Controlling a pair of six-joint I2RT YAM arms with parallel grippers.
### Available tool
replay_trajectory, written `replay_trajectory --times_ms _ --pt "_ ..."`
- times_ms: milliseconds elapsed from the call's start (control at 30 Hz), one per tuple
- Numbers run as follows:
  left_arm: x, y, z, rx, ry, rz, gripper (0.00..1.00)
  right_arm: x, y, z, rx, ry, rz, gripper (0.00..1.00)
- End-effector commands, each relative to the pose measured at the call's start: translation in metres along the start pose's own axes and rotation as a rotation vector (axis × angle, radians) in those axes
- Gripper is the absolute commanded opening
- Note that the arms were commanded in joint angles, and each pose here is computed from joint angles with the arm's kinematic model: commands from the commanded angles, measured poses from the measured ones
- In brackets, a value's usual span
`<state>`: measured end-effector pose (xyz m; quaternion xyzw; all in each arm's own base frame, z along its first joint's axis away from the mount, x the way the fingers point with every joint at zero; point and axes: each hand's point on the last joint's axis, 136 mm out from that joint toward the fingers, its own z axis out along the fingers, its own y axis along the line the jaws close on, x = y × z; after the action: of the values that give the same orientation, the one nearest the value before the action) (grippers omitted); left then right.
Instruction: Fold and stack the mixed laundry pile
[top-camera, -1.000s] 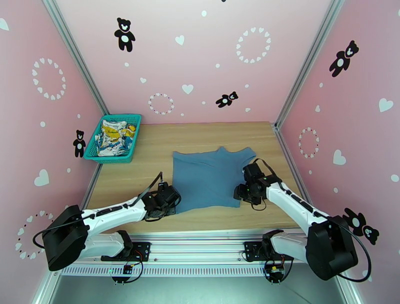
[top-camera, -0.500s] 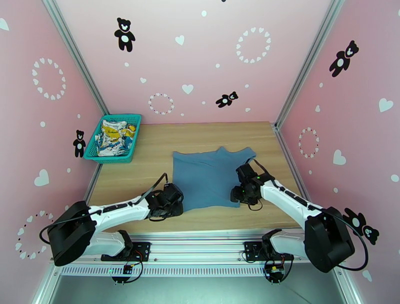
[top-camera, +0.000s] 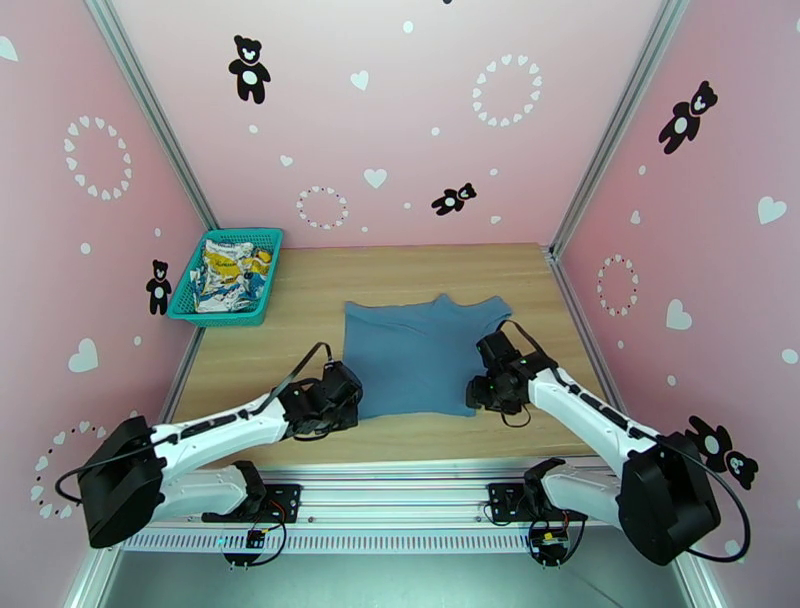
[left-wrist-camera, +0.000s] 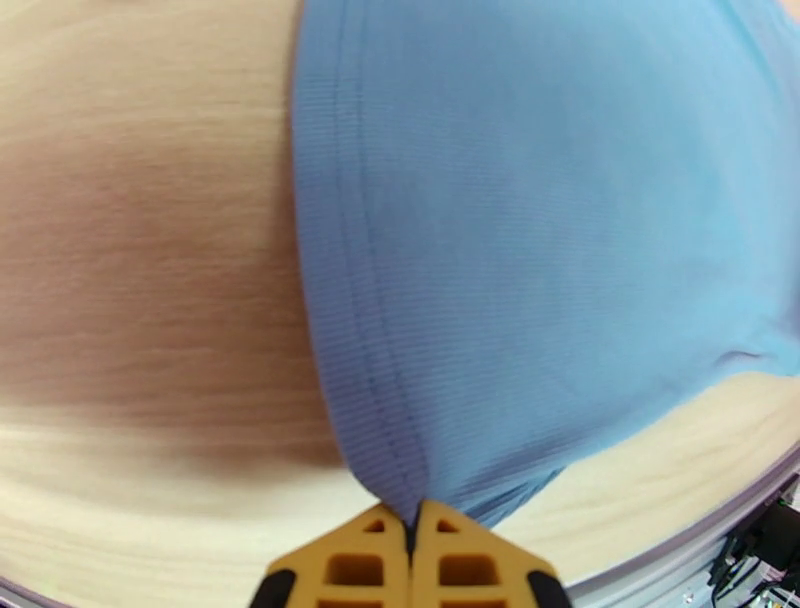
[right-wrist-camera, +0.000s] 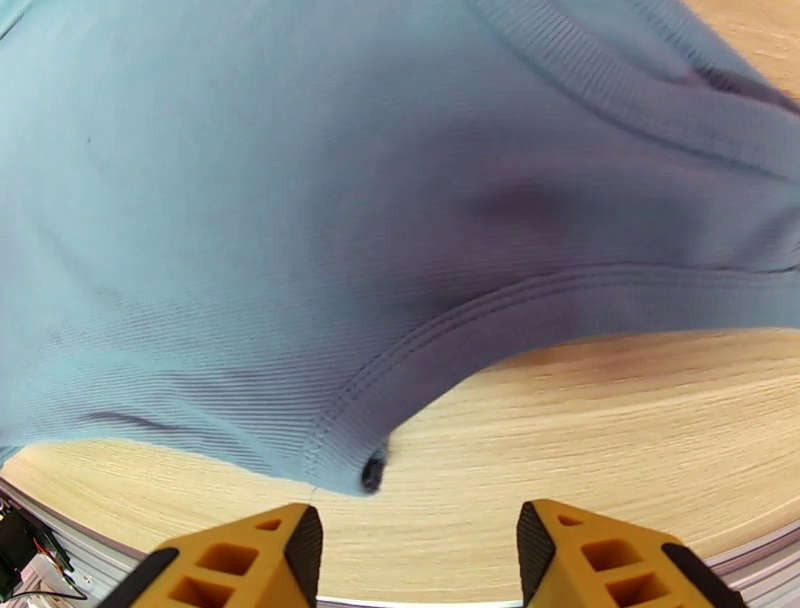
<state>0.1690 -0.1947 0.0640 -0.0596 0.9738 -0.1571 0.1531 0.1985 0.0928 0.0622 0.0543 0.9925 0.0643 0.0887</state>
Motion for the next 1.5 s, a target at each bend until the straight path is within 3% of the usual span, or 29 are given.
replay_trajectory --times_ms 0,133,167,200,267,500,667,833,933,1200,1467 --pt "0.023 0.029 -0.011 -0.071 0.074 0.02 0.0 -0.001 -0.003 -0.014 0.025 -0.013 -0.021 0.57" --pt "0.051 0.051 -0.004 -0.086 0.154 -0.022 0.0 -0.002 -0.003 -0.01 0.03 -0.001 -0.021 0.57" --pt "0.056 0.055 -0.001 -0.09 0.172 -0.034 0.06 -0.002 -0.003 -0.008 0.033 0.004 -0.023 0.57" --pt "0.061 0.059 0.001 -0.092 0.189 -0.04 0.25 -0.002 -0.003 -0.007 0.035 0.009 -0.026 0.57" --pt "0.061 0.06 0.0 -0.101 0.192 -0.022 0.44 -0.005 0.0 -0.004 0.031 0.014 -0.037 0.58" --pt "-0.011 0.025 -0.017 -0.086 0.082 0.075 0.54 -0.062 0.025 -0.005 0.013 -0.049 -0.106 0.57" --pt "-0.111 0.003 -0.012 -0.003 -0.064 0.063 0.57 -0.121 0.048 -0.007 -0.05 -0.122 -0.145 0.58" --pt "-0.196 0.004 0.019 0.013 -0.104 0.047 0.55 -0.176 0.06 -0.001 -0.068 -0.168 -0.149 0.57" --pt "-0.23 0.005 0.043 0.013 -0.106 0.031 0.55 -0.196 0.062 0.011 -0.072 -0.158 -0.15 0.57" --pt "-0.271 0.001 0.095 0.025 -0.094 -0.013 0.5 -0.24 0.047 0.045 -0.056 -0.125 -0.133 0.53" --pt "-0.278 0.0 0.112 0.035 -0.097 -0.036 0.46 -0.256 0.105 0.06 -0.205 -0.142 -0.281 0.5"
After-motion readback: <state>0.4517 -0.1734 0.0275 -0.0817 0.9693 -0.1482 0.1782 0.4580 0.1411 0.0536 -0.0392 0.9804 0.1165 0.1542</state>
